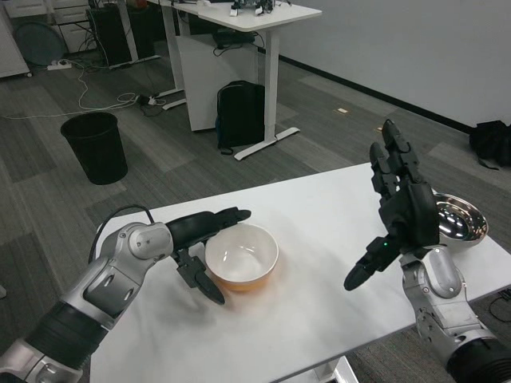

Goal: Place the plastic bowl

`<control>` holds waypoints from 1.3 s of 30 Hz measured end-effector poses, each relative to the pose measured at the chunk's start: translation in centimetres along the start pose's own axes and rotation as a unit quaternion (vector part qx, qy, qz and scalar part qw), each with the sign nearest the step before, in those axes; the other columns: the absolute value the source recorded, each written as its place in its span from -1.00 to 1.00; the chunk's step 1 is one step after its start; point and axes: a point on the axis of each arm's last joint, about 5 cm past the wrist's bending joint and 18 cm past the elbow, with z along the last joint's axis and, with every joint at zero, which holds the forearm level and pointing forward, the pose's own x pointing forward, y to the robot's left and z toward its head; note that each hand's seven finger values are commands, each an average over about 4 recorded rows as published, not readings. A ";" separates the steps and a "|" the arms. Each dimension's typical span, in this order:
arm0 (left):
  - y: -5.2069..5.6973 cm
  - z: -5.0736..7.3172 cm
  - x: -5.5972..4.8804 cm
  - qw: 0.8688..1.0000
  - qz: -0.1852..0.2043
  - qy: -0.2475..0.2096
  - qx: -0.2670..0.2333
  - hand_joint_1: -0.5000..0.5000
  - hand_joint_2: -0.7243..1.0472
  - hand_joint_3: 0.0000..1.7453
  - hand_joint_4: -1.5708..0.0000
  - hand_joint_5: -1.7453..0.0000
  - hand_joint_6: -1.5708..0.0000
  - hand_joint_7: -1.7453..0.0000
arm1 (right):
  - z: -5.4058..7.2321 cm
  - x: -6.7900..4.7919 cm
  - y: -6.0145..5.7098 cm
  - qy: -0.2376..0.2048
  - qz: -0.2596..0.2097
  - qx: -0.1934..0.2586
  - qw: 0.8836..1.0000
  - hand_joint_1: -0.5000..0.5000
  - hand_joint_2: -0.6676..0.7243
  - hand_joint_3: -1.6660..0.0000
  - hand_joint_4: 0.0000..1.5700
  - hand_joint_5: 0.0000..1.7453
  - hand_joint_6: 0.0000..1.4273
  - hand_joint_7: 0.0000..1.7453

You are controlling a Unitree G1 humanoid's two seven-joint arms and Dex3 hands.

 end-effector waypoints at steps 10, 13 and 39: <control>1.1 -0.7 -0.7 0.999 0.029 0.008 -0.012 -1.00 -0.90 -0.98 1.00 -1.00 1.00 1.00 | -0.1 0.0 0.2 0.001 0.000 0.004 1.000 -0.75 0.91 1.00 -1.00 -1.00 -1.00 -1.00; 1.6 -1.0 -1.1 0.998 0.052 0.007 -0.023 -1.00 -0.90 -0.95 1.00 -1.00 1.00 1.00 | -0.1 0.0 0.2 0.001 0.000 0.004 1.000 -0.75 0.91 1.00 -1.00 -1.00 -1.00 -1.00; 2.6 -1.8 -4.7 0.794 0.454 -0.343 -0.216 -1.00 -0.90 -0.95 1.00 1.00 1.00 1.00 | -0.2 -0.1 0.4 -0.001 0.002 0.006 1.000 -0.75 0.91 1.00 -1.00 -1.00 -1.00 -1.00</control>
